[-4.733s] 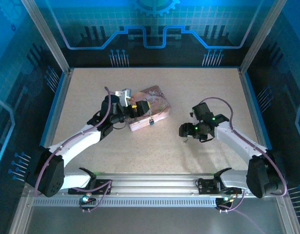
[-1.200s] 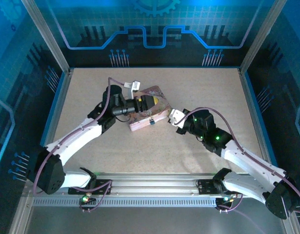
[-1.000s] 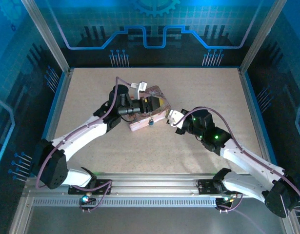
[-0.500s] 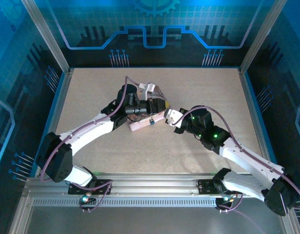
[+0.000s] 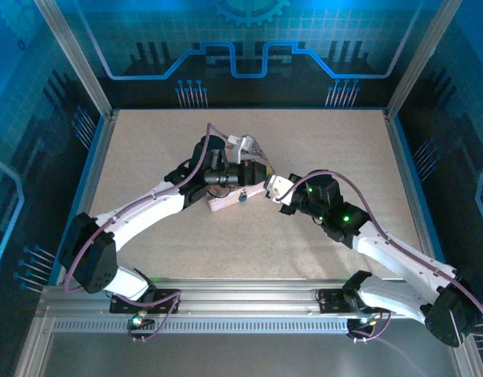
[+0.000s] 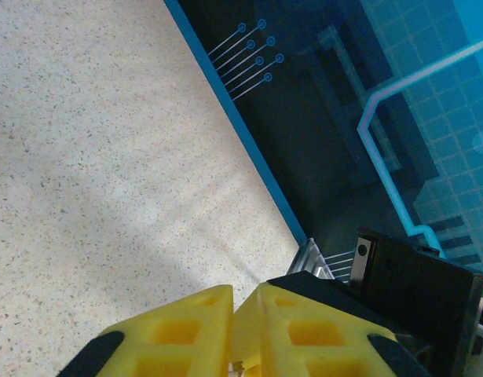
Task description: Unlock a padlock with a key
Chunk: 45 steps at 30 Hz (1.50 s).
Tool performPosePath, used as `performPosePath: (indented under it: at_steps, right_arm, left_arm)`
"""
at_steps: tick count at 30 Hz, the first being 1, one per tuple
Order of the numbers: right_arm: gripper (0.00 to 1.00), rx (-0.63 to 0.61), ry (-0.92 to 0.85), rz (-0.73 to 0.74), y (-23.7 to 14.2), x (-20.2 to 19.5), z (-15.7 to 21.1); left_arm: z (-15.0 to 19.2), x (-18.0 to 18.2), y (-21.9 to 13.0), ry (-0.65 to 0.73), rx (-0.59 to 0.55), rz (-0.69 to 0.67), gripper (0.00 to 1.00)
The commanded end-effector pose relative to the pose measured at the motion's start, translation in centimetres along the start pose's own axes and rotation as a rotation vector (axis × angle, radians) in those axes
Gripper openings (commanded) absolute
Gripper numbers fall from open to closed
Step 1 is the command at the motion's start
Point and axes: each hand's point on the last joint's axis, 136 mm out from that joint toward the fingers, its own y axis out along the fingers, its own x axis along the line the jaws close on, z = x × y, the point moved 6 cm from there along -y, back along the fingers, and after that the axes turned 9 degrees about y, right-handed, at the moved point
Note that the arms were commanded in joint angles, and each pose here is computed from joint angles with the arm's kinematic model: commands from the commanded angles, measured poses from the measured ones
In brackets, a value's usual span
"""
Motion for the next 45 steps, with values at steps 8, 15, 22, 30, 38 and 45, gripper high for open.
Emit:
performPosePath:
  at_steps: [8,15,22,30,38,45]
  right_arm:
    - [0.06,-0.06,0.007,0.041,-0.5,-0.6,-1.7]
    - [0.34,-0.051,0.067,0.015,-0.8,-0.1,-1.0]
    - [0.58,-0.092,0.298,-0.036,-1.8,-0.6,-1.6]
    - [0.73,-0.259,0.742,-0.057,-3.6,-4.5,0.1]
    - [0.75,-0.343,1.001,-0.197,-4.0,-7.4,1.7]
    - [0.73,-0.397,1.025,-0.353,-4.0,-8.1,0.8]
  left_arm:
    - [-0.7,-0.5,-0.4,0.043,-0.036,-0.023,0.0]
    - [-2.1,-1.1,-1.7,0.129,-0.08,-0.072,0.0]
    - [-3.5,-1.9,-2.8,0.208,-0.135,-0.062,0.0]
    - [-4.4,-3.3,-4.3,0.27,-0.178,-0.036,0.0]
    - [-4.5,-4.4,-5.1,0.322,-0.186,0.018,0.0]
    - [-4.8,-4.7,-5.4,0.324,-0.196,0.037,0.0]
